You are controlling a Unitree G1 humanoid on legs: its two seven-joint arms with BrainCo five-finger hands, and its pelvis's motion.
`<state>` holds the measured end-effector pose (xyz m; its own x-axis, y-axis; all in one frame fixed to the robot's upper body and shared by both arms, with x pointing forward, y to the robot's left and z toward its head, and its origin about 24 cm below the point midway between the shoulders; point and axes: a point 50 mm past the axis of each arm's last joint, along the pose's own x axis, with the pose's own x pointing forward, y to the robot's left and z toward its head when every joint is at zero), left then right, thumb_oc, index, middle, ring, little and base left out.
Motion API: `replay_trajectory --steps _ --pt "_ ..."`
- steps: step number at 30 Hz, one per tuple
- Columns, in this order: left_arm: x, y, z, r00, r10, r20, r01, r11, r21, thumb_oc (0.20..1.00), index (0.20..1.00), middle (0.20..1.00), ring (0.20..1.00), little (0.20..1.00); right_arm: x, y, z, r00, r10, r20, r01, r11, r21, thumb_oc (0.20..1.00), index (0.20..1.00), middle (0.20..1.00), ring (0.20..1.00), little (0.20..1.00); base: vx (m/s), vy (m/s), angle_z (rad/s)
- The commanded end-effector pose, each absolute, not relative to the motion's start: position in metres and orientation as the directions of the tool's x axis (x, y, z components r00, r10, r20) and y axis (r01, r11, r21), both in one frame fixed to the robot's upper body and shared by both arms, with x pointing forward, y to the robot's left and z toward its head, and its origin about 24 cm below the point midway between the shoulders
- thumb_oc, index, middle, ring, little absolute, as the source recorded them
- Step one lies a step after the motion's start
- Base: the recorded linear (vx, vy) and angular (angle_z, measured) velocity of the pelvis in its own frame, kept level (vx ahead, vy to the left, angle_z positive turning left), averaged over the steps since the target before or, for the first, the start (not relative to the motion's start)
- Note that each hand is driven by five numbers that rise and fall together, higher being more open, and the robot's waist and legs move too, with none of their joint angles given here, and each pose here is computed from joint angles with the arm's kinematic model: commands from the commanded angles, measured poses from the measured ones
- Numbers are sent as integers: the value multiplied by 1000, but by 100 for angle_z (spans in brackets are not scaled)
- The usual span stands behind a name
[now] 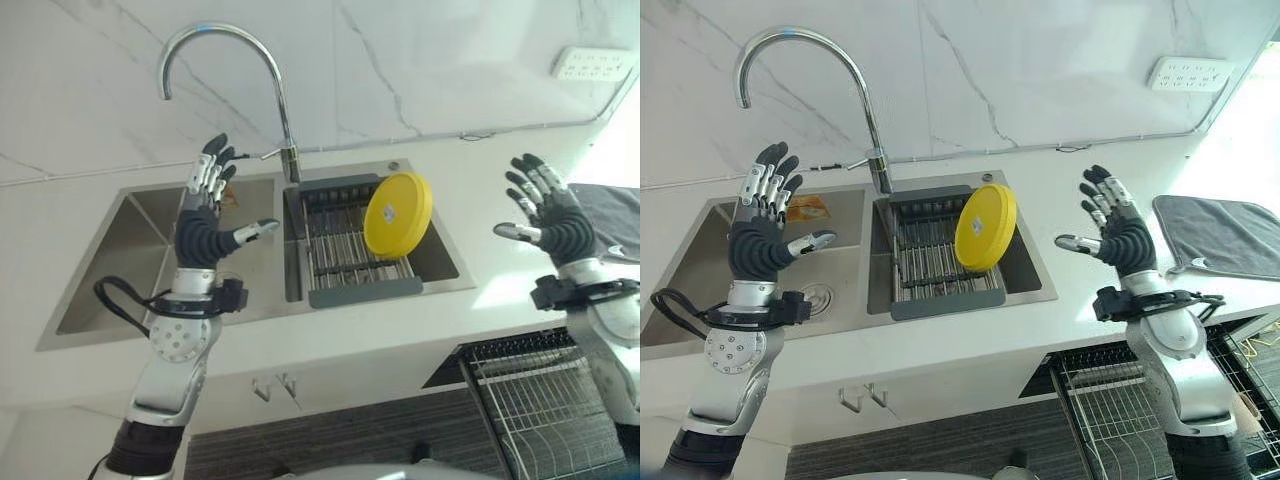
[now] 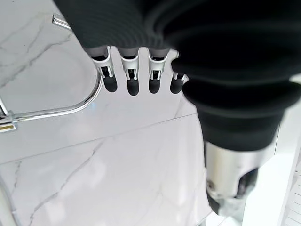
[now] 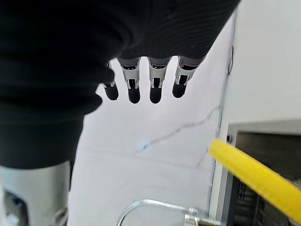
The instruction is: Place the dishes in the dishwasher.
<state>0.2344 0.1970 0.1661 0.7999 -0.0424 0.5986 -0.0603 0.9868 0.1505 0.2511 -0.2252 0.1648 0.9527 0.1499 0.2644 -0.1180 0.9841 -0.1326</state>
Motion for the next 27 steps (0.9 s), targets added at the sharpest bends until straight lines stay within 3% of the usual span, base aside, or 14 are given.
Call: replay_trajectory --steps 1,14,27 --pt "229 205 192 698 -54 714 -106 978 178 1000 1000 1000 1000 1000 260 -230 191 924 147 354 -121 988 -93 1000 1000 1000 1000 1000 -23 -28 9" --pt "230 220 197 656 14 754 -186 972 144 1000 1000 1000 1000 1000 294 -247 170 981 55 187 -49 998 -37 1000 1000 1000 1000 1000 -17 -3 8" --pt "235 223 198 660 21 751 -190 972 140 1000 1000 1000 1000 1000 314 -246 149 997 61 40 -68 979 192 1000 1000 1000 1000 1000 -10 1 3"
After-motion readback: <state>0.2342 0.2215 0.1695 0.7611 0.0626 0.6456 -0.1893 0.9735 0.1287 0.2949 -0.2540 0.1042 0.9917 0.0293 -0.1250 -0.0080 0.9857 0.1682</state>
